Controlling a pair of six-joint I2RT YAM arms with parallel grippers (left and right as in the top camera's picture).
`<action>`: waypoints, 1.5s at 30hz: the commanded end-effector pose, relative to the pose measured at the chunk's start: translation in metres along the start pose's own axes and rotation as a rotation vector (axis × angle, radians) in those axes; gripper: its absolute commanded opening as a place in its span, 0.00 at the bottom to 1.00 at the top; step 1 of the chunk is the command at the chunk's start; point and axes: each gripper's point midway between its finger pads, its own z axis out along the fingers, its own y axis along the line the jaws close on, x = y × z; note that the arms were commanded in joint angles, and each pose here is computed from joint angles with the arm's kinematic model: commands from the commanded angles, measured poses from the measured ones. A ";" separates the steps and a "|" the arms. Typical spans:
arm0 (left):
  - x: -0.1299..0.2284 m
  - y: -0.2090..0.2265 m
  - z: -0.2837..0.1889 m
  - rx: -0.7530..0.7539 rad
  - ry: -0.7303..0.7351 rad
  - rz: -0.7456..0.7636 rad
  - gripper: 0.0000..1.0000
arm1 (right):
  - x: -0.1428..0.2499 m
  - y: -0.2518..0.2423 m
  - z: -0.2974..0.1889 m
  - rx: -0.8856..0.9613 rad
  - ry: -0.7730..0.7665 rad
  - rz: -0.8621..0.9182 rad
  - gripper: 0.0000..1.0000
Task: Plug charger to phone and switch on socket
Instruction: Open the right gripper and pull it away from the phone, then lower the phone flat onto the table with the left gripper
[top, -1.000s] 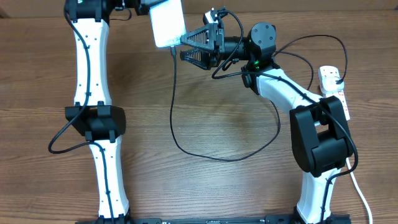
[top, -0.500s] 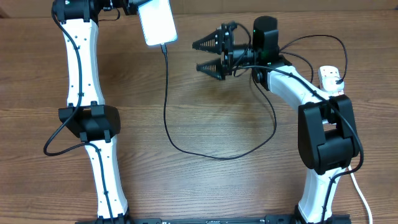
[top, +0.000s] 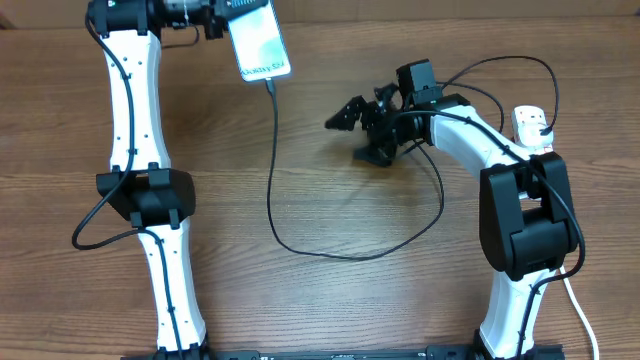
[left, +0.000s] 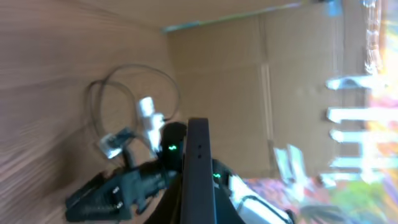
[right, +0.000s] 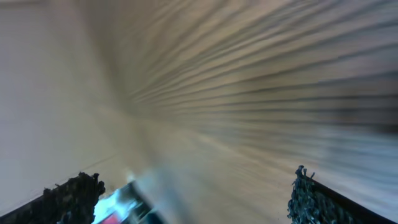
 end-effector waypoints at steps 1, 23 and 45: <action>0.005 0.022 0.017 -0.169 -0.023 0.094 0.04 | -0.029 -0.031 -0.016 0.165 -0.142 -0.055 1.00; 0.081 0.167 0.107 -0.530 0.234 -0.107 0.05 | -0.038 -0.095 -0.046 0.448 -0.232 0.061 1.00; 0.096 0.274 0.102 -0.797 0.237 -0.254 0.04 | -0.037 -0.095 -0.046 0.450 -0.229 0.063 1.00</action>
